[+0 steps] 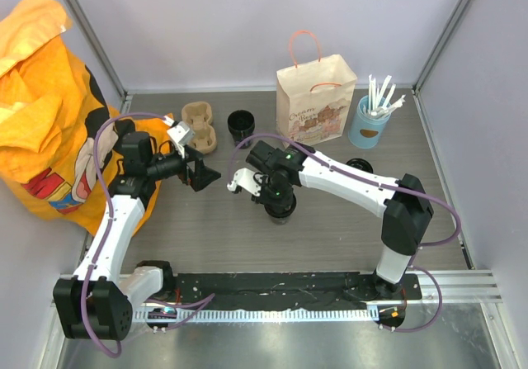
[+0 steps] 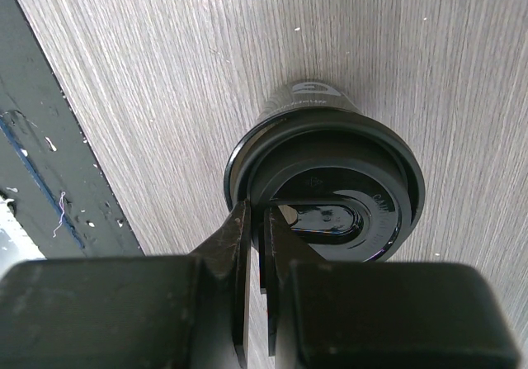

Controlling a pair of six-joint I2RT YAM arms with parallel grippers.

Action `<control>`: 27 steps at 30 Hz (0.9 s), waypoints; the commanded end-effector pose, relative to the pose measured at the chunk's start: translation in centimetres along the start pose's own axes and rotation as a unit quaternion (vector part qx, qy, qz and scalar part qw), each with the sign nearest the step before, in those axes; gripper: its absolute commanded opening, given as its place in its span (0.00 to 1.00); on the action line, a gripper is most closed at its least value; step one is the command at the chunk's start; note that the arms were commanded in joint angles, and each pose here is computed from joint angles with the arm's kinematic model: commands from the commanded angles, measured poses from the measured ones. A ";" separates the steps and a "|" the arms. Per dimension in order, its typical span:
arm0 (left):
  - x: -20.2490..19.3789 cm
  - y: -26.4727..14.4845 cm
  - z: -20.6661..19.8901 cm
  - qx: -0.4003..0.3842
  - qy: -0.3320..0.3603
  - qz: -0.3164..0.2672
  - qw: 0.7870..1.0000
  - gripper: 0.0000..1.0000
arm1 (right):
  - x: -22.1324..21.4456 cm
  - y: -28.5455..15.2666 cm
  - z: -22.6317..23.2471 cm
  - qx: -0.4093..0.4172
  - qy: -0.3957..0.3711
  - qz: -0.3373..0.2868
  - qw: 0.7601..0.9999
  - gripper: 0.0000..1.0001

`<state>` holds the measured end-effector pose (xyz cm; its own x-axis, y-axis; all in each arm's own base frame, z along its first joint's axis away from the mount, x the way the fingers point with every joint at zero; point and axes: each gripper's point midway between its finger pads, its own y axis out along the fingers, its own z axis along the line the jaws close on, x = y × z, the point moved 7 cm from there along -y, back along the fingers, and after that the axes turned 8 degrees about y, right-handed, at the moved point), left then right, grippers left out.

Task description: Pack the takeout coffee

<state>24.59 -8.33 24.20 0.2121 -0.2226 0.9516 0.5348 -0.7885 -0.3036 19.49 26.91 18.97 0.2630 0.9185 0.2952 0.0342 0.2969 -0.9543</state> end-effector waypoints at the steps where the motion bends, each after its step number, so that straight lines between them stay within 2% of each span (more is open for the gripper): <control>1: 0.6 -0.1 0.2 -0.002 0.015 -0.018 1.000 0.99 | 0.0 -0.8 0.5 0.002 0.001 -0.019 1.000 0.01; 7: 0.6 -0.1 0.1 -0.003 0.014 -0.019 1.000 1.00 | 0.2 -0.8 0.4 0.000 0.001 -0.022 1.000 0.01; 14: 0.5 -0.1 0.2 -0.002 0.014 -0.019 1.000 1.00 | 1.3 -2.8 -0.2 -0.033 -0.003 -0.048 0.998 0.01; 27: 0.6 -0.2 0.3 0.000 0.012 -0.020 1.000 1.00 | 0.1 -1.8 0.9 0.013 -0.006 -0.035 0.999 0.01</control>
<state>24.57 -8.23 24.01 0.2173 -0.2179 0.9515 0.5346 -0.7890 -0.3029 19.40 26.93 19.53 0.2613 0.9119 0.3165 0.0399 0.3174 -0.9475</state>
